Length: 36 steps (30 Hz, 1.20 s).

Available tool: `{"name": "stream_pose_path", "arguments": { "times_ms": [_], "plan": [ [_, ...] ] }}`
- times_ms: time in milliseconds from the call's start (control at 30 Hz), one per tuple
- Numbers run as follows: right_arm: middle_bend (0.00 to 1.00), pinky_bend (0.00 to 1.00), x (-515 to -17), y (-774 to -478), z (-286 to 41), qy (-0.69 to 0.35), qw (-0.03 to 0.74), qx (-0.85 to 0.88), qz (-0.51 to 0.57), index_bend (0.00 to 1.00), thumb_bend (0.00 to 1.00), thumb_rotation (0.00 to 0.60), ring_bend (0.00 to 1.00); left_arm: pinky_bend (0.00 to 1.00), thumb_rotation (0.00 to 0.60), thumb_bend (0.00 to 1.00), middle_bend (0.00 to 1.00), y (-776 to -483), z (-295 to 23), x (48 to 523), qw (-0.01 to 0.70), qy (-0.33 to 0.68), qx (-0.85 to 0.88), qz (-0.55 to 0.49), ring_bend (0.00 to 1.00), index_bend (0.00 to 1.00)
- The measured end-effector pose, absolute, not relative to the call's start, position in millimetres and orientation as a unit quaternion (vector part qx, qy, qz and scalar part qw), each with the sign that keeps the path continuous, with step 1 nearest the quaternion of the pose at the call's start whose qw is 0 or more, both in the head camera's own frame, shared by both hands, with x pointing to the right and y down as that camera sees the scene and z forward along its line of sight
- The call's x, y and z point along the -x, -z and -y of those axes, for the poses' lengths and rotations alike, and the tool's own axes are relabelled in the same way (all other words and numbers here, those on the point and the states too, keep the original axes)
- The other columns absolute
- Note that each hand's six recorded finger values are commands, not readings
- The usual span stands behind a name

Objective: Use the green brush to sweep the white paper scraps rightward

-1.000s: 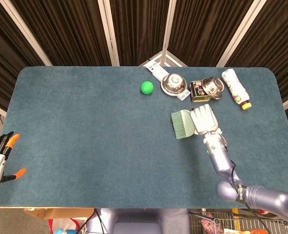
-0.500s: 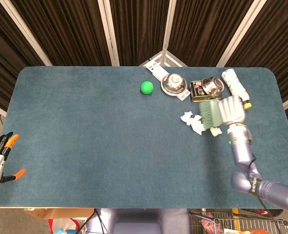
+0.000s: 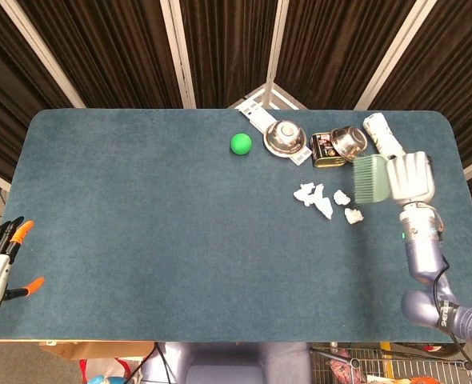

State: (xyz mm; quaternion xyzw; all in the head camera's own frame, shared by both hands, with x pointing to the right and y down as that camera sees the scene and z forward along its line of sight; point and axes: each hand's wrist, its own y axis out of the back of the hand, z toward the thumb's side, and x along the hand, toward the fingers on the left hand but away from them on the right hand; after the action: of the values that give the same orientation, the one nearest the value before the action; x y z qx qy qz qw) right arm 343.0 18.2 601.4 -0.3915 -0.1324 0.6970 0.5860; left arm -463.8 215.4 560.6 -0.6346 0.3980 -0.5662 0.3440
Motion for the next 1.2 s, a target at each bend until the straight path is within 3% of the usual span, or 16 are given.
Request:
{"name": "stream_pose_path", "arguments": {
  "times_ms": [300,533,967,1200],
  "plan": [
    [0.95,0.88,-271.3,-618.9,-40.7,-0.641,0.606,0.462,0.092,0.77,0.50,0.600,0.98,0.00,0.600,0.00,0.00,-561.0,-215.2,463.2,0.341,0.564,0.638,-0.397,0.00,0.00],
    [0.95,0.88,-246.9,-644.0,-43.4,-0.634,0.609,0.472,0.066,0.77,0.50,0.600,0.98,0.00,0.600,0.00,0.00,-561.5,-215.0,468.3,0.333,0.569,0.637,-0.400,0.00,0.00],
    [0.95,0.88,-269.5,-670.6,-26.9,-0.664,0.608,0.434,0.029,0.77,0.50,0.600,0.98,0.00,0.600,0.00,0.00,-561.9,-214.1,472.9,0.324,0.575,0.633,-0.406,0.00,0.00],
    [0.96,0.88,-301.8,-658.3,-13.3,-0.689,0.615,0.383,0.022,0.77,0.50,0.600,0.98,0.00,0.600,0.00,0.00,-559.8,-215.0,471.9,0.327,0.573,0.631,-0.407,0.00,0.00]
  ]
}}
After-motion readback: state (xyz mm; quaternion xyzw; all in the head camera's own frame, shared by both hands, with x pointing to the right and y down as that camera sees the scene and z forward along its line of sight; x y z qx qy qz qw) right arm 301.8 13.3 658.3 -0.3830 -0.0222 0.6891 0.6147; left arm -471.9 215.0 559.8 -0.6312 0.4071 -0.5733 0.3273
